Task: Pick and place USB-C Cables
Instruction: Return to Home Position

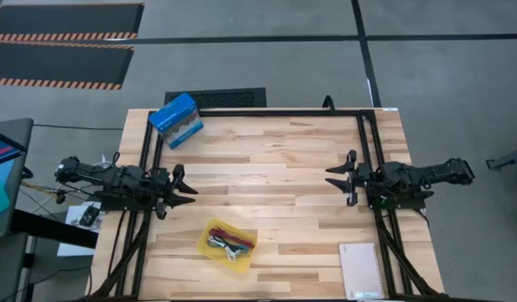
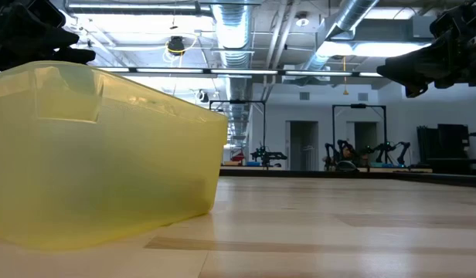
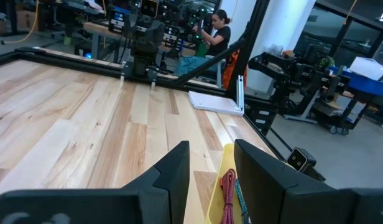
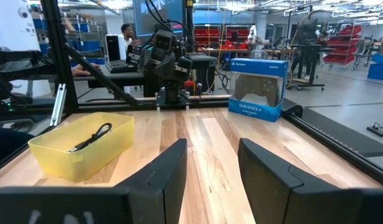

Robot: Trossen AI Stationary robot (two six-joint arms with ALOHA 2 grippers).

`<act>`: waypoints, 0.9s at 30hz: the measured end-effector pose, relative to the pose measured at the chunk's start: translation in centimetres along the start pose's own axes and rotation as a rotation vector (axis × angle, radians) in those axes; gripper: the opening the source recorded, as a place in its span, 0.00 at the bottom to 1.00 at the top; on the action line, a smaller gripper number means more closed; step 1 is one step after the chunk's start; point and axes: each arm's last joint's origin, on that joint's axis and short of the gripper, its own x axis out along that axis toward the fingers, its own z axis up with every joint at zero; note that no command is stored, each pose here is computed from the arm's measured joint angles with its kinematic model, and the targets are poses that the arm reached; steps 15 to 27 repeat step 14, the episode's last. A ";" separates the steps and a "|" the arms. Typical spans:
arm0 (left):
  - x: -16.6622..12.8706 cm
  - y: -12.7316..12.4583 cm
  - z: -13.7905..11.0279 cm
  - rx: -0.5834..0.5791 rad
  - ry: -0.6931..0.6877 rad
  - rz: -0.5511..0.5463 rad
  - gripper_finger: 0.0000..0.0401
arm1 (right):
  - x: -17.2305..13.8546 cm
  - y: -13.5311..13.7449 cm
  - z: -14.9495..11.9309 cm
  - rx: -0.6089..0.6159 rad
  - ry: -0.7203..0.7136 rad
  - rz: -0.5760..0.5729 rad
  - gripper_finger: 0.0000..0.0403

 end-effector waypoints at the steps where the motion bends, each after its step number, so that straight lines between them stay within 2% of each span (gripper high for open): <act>1: 0.0 0.0 0.0 0.000 0.000 0.000 0.28 | 0.0 0.0 0.0 0.000 0.000 0.000 0.42; 27: 0.0 0.0 0.0 0.000 0.000 0.000 0.28 | 0.0 0.0 0.0 0.000 0.000 0.000 0.42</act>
